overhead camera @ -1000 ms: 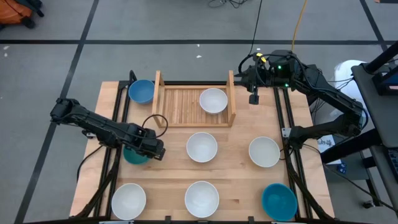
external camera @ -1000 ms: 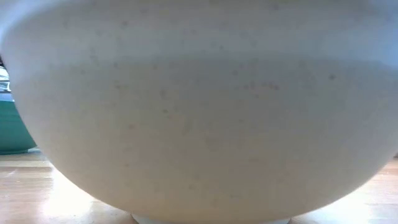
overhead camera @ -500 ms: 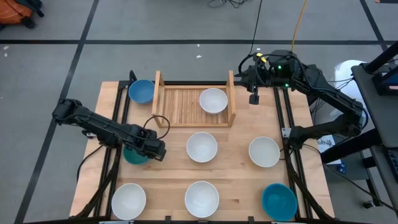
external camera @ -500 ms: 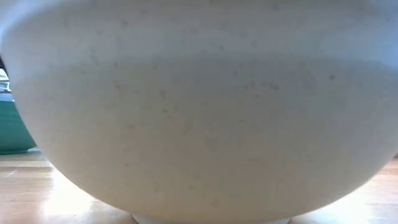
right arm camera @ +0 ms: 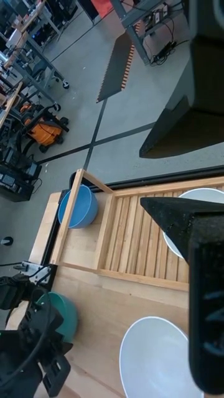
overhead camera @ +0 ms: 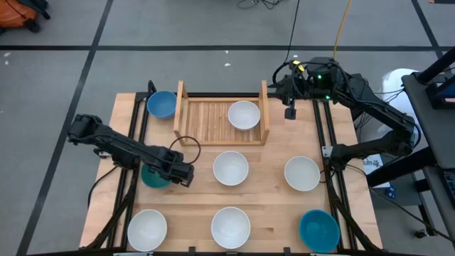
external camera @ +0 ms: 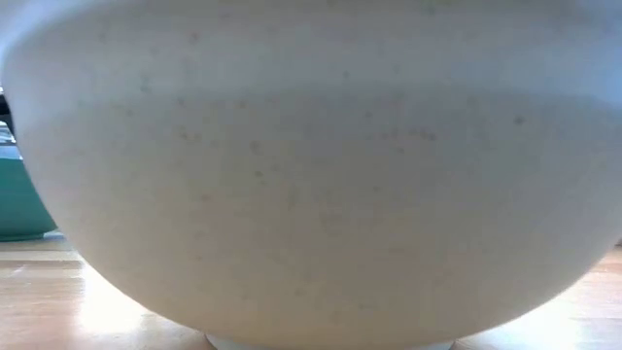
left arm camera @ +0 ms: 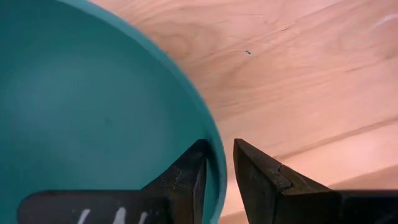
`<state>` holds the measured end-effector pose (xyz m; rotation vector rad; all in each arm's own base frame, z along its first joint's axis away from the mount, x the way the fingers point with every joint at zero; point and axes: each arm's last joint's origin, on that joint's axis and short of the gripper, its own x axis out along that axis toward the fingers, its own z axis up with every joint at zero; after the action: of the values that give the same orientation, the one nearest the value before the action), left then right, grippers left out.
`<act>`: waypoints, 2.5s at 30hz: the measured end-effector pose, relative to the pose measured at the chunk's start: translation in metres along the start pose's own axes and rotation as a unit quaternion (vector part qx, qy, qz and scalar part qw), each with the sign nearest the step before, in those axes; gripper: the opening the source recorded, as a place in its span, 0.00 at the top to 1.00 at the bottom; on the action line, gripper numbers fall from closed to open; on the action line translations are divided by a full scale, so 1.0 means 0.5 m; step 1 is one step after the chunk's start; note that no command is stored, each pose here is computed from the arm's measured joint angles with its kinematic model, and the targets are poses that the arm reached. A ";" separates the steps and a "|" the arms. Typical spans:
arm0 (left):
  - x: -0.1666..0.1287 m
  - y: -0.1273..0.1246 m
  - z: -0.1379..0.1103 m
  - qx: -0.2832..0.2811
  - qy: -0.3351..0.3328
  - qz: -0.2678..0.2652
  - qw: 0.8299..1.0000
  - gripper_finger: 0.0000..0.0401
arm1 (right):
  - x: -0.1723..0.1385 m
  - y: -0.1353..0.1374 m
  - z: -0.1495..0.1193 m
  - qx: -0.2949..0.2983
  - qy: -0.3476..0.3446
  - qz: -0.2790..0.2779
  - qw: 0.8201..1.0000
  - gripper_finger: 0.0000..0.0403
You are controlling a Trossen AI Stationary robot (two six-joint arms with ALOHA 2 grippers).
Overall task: Place and stack bowls onto a shelf
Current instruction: Put the green bowl on the shelf
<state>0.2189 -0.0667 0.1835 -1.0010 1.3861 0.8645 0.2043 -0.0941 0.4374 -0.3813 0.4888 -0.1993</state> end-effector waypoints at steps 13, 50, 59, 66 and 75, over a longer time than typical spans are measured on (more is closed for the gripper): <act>0.014 0.001 0.001 0.009 0.000 0.016 1.000 0.83 | 0.000 0.000 0.000 0.000 0.000 0.000 1.000 0.74; -0.346 -0.006 0.090 0.141 -0.145 0.029 0.979 0.99 | 0.000 -0.001 0.000 -0.002 0.004 -0.007 1.000 0.74; -0.390 0.004 0.190 0.205 -0.172 0.045 0.962 0.99 | -0.001 -0.004 -0.006 -0.001 0.034 -0.043 0.999 0.74; -0.431 -0.034 0.277 0.278 -0.198 0.058 0.938 0.99 | -0.001 -0.003 -0.007 0.003 0.035 -0.040 0.999 0.74; -0.416 -0.092 0.377 0.361 -0.187 0.071 0.911 0.99 | -0.001 -0.003 -0.007 0.005 0.035 -0.040 0.999 0.74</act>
<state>0.3250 0.1089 0.3810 -0.1543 1.2948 0.5293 0.2022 -0.0965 0.4355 -0.3865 0.5422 -0.2939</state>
